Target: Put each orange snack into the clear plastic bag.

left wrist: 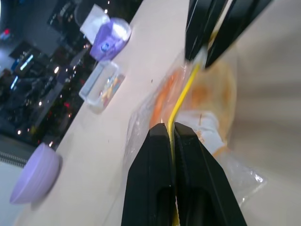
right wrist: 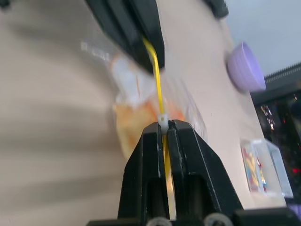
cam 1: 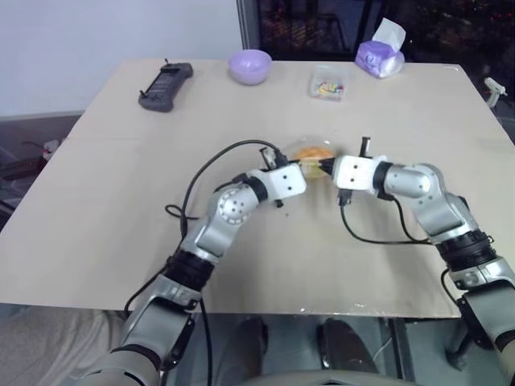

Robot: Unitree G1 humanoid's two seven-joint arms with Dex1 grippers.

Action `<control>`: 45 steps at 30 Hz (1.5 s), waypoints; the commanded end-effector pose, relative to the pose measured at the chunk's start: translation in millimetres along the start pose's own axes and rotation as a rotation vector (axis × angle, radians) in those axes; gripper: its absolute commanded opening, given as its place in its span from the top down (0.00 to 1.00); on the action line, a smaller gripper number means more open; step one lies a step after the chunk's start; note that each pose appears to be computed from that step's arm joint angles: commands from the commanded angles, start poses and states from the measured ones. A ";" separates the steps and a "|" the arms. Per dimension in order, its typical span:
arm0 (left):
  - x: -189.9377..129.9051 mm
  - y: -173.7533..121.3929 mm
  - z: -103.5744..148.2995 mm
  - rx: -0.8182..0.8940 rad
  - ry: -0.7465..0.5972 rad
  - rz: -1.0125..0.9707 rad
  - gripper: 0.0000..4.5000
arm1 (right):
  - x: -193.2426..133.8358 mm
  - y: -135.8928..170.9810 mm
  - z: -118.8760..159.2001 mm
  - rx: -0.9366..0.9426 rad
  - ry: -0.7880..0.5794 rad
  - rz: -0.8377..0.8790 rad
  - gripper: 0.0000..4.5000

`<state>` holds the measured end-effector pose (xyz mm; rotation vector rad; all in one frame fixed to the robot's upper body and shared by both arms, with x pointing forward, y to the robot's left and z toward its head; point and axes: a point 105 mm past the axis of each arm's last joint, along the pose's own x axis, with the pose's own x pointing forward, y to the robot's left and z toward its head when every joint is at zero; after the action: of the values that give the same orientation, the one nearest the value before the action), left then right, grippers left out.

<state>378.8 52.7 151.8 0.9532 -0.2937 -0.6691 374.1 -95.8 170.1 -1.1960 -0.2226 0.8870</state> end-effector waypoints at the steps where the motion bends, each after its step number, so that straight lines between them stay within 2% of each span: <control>1: -15.7 30.7 -38.1 -0.001 0.154 0.118 1.00 | -22.3 -15.8 -34.6 0.008 0.149 -0.058 0.99; 12: -17.0 36.1 -37.0 0.004 0.152 0.148 1.00 | -37.4 -16.3 -56.9 0.007 0.238 -0.062 0.99; 18: -23.9 67.4 -20.0 0.055 0.076 0.294 1.00 | -43.6 -19.5 -61.5 0.009 0.258 -0.075 0.99; 25: -30.4 78.8 -19.8 0.107 0.080 0.358 1.00 | -44.3 -19.8 -62.8 0.011 0.264 -0.082 0.99; 45: -31.2 68.0 -34.8 0.069 0.133 0.309 1.00 | -47.5 -18.7 -67.4 0.030 0.288 -0.092 0.99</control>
<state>390.9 84.0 173.1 1.0089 -0.3544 -0.4648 385.2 -142.0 168.8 -1.2574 -0.1149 0.7418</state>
